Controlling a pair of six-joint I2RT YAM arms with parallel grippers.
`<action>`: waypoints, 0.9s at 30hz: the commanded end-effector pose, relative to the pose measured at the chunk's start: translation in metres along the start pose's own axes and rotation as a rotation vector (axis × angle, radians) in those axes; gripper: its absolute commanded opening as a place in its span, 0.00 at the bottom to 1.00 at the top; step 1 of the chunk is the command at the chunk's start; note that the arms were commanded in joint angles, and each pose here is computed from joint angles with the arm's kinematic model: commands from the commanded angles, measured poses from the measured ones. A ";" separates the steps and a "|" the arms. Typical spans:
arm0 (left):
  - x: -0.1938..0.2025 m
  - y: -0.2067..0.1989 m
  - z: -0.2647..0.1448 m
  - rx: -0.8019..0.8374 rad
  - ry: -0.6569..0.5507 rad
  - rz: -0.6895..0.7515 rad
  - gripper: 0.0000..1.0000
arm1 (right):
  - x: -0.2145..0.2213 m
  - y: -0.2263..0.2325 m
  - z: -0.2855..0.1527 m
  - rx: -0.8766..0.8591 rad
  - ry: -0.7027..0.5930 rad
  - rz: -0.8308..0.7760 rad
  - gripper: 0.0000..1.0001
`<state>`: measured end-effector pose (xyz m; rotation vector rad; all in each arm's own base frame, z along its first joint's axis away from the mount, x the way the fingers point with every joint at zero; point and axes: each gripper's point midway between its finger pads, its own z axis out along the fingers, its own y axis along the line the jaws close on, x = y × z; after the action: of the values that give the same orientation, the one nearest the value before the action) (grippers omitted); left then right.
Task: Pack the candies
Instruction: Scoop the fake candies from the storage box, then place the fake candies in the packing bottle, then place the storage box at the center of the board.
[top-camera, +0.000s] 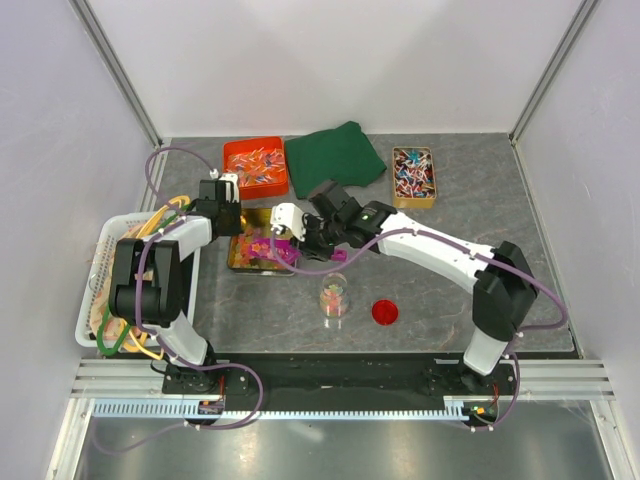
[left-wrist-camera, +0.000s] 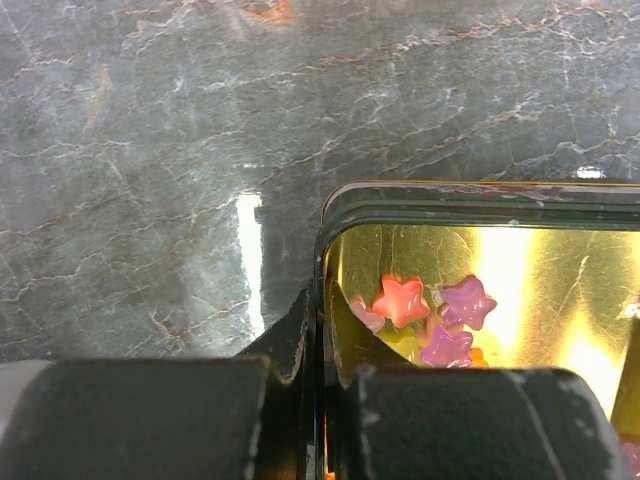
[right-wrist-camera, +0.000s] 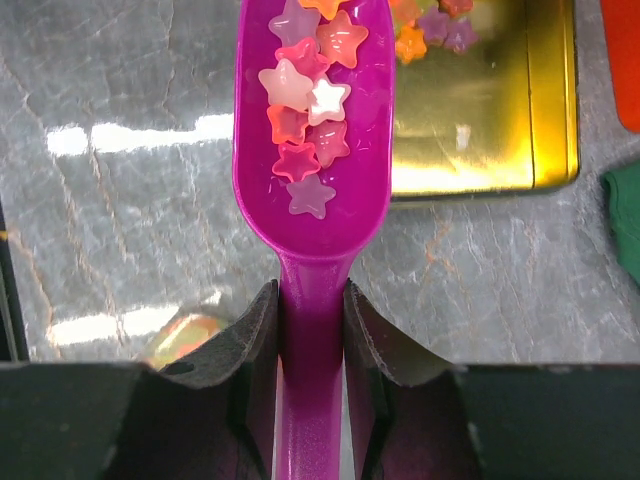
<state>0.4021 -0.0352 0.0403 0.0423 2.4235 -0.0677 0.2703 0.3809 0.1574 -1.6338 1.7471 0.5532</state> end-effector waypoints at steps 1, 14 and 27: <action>-0.032 -0.004 -0.004 0.072 -0.098 -0.023 0.02 | -0.026 -0.009 -0.043 0.031 -0.104 -0.059 0.00; -0.026 0.002 -0.005 0.118 -0.096 -0.020 0.02 | -0.030 -0.017 -0.136 0.117 -0.255 -0.067 0.00; -0.024 0.001 -0.006 0.128 -0.098 -0.018 0.02 | 0.016 0.005 -0.169 0.114 -0.152 -0.099 0.00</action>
<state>0.4061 -0.0293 0.0440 0.0357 2.4003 -0.1892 0.2573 0.2658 0.2702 -1.4485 1.5659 0.5098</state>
